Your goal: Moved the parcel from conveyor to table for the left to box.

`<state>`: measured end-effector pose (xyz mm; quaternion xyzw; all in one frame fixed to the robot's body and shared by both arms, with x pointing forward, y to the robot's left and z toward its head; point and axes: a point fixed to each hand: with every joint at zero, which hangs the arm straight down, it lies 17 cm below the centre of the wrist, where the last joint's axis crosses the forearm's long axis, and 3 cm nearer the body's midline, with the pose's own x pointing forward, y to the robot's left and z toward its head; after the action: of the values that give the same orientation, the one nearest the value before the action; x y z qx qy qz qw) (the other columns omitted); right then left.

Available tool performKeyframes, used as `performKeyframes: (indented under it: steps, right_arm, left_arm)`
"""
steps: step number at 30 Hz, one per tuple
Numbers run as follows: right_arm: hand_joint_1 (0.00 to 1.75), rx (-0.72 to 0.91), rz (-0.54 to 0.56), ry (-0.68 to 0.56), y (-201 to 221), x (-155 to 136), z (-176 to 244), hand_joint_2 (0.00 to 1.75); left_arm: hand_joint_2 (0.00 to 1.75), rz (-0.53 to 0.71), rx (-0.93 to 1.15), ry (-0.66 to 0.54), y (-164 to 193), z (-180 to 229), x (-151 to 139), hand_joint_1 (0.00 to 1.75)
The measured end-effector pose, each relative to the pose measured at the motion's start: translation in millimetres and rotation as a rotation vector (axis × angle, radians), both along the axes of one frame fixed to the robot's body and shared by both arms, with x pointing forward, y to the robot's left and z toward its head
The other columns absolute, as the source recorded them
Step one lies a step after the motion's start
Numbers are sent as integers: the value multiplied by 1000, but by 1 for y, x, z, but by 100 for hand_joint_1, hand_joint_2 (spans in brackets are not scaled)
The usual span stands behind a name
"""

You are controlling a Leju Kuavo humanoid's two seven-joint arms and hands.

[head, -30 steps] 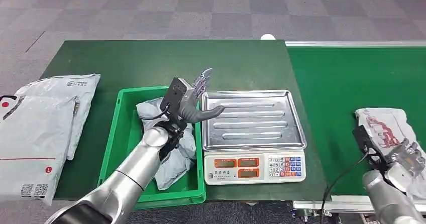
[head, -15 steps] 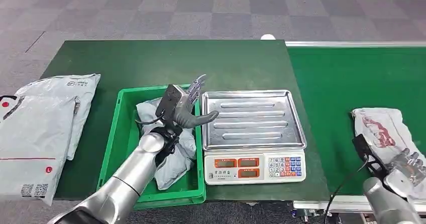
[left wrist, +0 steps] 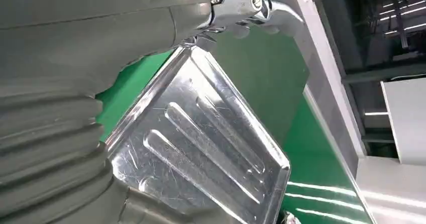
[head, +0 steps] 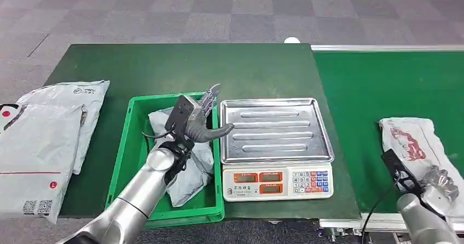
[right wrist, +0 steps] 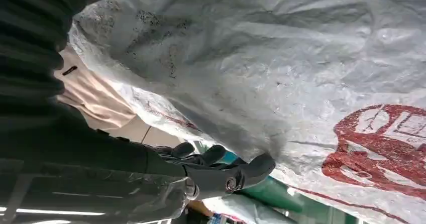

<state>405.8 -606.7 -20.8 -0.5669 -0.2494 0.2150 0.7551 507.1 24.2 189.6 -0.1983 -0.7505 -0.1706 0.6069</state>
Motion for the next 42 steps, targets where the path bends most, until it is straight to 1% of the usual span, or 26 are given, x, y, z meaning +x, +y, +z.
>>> performKeyframes:
  steps: [8,13,14,15,21,26,39,41,42]
  right_arm:
    - [0,8,-2,2,0,0,-1,175]
    - [0,15,-15,44,-1,-5,-7,175]
    - [19,6,-19,58,-2,-6,-7,175]
    - [175,5,-18,61,-2,-6,-7,175]
    - [175,114,12,40,10,-3,-19,175]
    - [175,147,14,46,11,-2,-22,175]
    - [175,154,31,9,14,-1,-21,175]
    - [175,144,43,-17,15,3,-16,175]
    - [175,134,56,-48,17,7,-10,175]
  left_arm:
    - [175,2,2,-4,3,1,0,0]
    - [175,6,18,-8,5,-2,-1,0]
    - [175,6,20,-9,6,-2,-2,0]
    - [175,5,21,-7,6,-2,-2,0]
    - [175,-9,52,-5,3,-2,-3,0]
    - [175,-18,51,1,2,-1,-4,0]
    - [175,-24,61,-3,1,-1,-5,0]
    - [175,-24,63,-3,0,-1,-5,0]
    - [175,-23,65,-2,0,-1,-5,0]
